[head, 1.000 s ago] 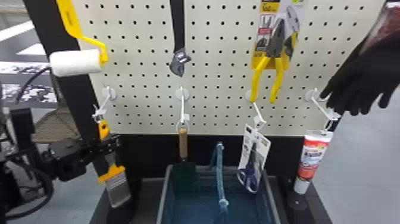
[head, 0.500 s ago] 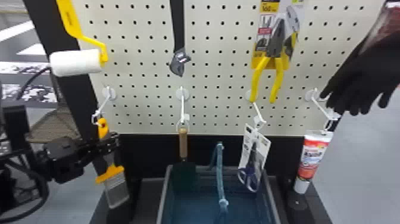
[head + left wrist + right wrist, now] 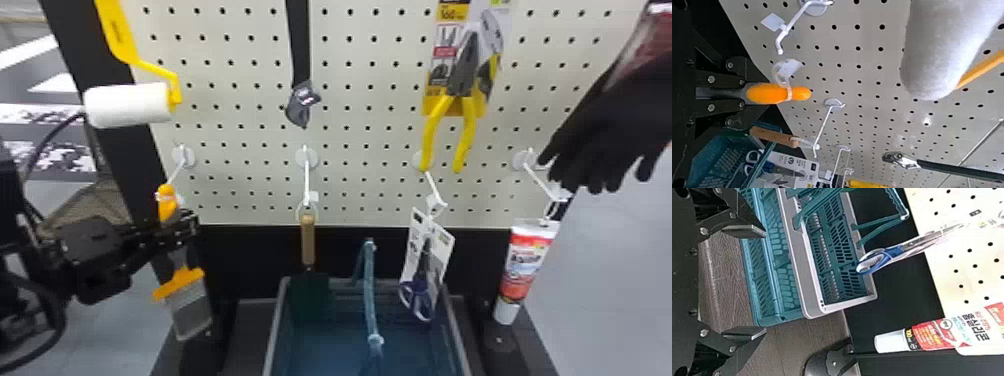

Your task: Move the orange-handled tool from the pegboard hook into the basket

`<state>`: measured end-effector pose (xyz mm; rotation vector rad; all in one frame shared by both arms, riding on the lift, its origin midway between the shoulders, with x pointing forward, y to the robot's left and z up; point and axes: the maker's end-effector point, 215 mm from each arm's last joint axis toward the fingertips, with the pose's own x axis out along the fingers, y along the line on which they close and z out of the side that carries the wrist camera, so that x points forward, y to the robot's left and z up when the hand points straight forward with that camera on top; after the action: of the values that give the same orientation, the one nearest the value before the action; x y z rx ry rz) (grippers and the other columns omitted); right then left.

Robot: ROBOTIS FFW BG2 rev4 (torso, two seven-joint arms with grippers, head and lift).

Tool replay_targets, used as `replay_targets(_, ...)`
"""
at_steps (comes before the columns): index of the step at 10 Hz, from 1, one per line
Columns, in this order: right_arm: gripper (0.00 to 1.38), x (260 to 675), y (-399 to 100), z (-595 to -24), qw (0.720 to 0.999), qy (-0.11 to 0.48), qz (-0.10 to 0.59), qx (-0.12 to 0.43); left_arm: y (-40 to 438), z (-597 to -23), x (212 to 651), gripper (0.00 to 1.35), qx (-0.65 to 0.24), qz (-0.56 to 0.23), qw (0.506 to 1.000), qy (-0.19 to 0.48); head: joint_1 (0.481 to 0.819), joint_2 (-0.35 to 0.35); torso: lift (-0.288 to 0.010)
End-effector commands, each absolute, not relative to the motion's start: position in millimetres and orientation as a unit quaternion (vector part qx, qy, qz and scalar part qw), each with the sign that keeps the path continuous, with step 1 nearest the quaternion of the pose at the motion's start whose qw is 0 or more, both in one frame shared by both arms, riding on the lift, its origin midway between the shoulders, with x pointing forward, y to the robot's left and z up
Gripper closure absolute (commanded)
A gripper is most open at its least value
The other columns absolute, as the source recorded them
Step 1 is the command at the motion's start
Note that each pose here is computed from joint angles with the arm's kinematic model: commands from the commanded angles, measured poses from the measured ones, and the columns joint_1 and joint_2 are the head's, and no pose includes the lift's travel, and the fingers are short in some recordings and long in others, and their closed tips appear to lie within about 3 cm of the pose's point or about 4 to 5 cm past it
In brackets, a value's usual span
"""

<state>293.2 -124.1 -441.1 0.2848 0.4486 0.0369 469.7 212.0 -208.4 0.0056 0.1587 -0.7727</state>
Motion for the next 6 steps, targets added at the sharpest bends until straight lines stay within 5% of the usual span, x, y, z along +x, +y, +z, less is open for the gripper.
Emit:
replay_targets(1, 0.41, 293.7, -124.0, -441.1, 0.965, 0.222, 0.019, 0.140, 207.0, -193.6, 462.6, 1.15, 0.013, -0.376, 0.924, 0.065, 0.549, 0.000, -0.100)
replay_targets(6, 0.41, 293.4, -123.8, -441.6, 0.964, 0.223, 0.019, 0.141, 192.2, -158.8, 447.9, 1.15, 0.009, -0.375, 0.927, 0.015, 0.549, 0.000, -0.100)
